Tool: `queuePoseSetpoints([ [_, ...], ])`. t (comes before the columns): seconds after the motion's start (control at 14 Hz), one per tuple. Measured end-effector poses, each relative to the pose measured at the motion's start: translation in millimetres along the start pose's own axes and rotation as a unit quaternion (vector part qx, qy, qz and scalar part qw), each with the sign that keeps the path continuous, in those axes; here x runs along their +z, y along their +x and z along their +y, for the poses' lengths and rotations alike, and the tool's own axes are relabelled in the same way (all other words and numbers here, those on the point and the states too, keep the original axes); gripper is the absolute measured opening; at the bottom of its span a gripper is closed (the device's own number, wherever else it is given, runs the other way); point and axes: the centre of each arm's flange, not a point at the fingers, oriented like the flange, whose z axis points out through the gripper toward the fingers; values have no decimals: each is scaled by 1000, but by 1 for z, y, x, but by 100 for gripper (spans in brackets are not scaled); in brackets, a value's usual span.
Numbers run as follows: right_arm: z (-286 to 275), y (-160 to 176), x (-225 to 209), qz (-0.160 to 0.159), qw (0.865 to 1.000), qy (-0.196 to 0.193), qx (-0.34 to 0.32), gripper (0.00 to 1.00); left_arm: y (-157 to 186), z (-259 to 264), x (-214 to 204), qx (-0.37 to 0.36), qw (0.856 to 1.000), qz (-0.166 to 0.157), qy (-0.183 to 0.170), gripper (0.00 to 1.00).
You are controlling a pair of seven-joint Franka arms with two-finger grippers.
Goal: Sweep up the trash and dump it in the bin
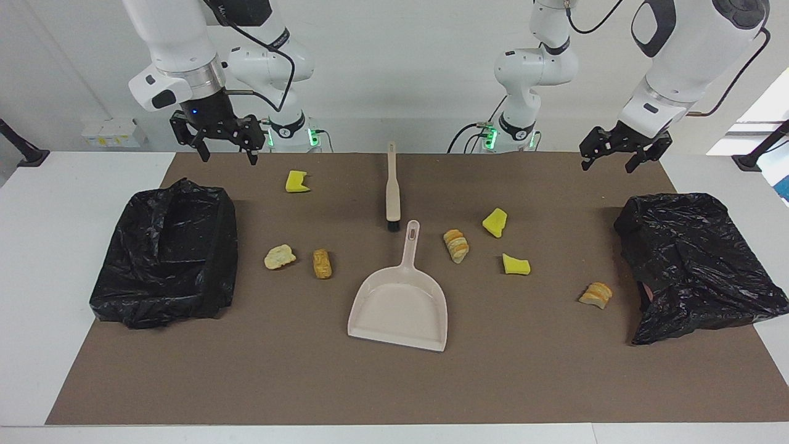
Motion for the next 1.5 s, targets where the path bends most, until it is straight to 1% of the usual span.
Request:
queuePoseSetpoints([
  [0.36,-1,0,0,0,1000,6,1,100,0,0,0,2,1000,1,0,100],
  [0.5,0,3,0,9,1000,8,2,100,0,0,0,2,1000,1,0,100],
  [0.64,-7,4,6,12,1000,12,5,100,0,1,0,2,1000,0,0,100],
  [0.79,-23,10,13,32,999,18,31,100,0,3,6,4,1000,-6,0,100],
  [0.86,-31,14,18,37,998,21,42,100,-1,4,13,5,1000,-14,-1,100],
  [1.07,-62,25,45,38,998,25,44,100,-3,6,47,15,999,-37,-2,100],
  [1.21,-89,32,60,45,997,30,48,100,-9,15,75,32,999,-43,-2,100],
  [1.36,-111,37,73,51,997,35,47,100,-22,44,108,60,997,-53,2,100],
  [1.5,-132,45,83,50,997,38,43,100,-35,79,137,93,994,-57,7,100],
])
